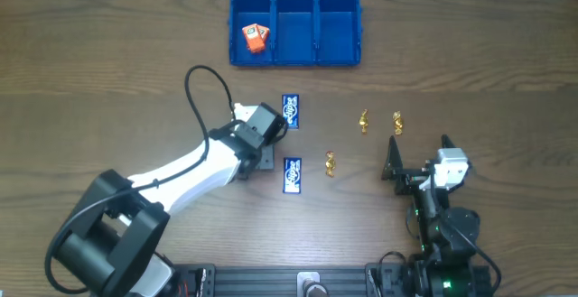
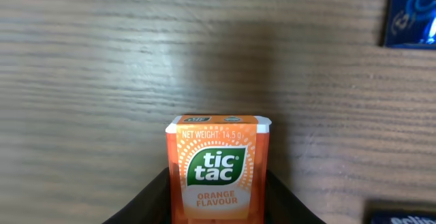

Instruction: Sort Candies Into Trays

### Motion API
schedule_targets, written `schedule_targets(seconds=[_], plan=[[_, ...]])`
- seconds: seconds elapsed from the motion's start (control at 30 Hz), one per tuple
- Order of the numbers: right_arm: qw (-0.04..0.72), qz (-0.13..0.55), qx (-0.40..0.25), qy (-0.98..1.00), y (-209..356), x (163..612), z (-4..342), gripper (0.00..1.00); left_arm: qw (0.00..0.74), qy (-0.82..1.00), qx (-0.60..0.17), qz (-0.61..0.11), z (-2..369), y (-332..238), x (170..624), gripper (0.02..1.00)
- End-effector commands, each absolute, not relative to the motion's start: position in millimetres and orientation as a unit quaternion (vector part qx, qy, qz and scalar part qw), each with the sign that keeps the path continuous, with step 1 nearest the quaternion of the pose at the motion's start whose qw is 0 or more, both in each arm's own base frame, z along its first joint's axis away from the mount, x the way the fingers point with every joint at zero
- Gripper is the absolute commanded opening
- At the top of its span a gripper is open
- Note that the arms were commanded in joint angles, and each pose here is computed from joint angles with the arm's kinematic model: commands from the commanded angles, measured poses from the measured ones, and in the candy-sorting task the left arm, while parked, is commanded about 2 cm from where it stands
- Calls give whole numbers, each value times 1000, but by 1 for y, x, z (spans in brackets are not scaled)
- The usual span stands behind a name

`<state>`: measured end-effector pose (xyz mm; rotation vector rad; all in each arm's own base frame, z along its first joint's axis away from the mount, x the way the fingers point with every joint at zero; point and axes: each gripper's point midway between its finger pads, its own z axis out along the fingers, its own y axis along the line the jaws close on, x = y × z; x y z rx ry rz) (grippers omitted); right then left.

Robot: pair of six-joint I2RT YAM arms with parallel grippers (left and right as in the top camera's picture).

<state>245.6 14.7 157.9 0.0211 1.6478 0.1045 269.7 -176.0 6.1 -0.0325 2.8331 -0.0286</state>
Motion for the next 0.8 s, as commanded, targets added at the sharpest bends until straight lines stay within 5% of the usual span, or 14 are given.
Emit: schedule_targets(seconds=[0.03,0.23,0.37,0.8], plan=[[678,44,4,734,15,245,157,998,267,963,-18,16,99,-184,336,351],[678,44,4,734,15,245,157,998,398,917,-11,9,230,-184,423,345],[678,44,4,734,15,245,157,998,414,910,-26,-7,256,-174,473,354],[678,44,4,734,15,245,157,998,276,960,-12,-49,138,-189,548,345]])
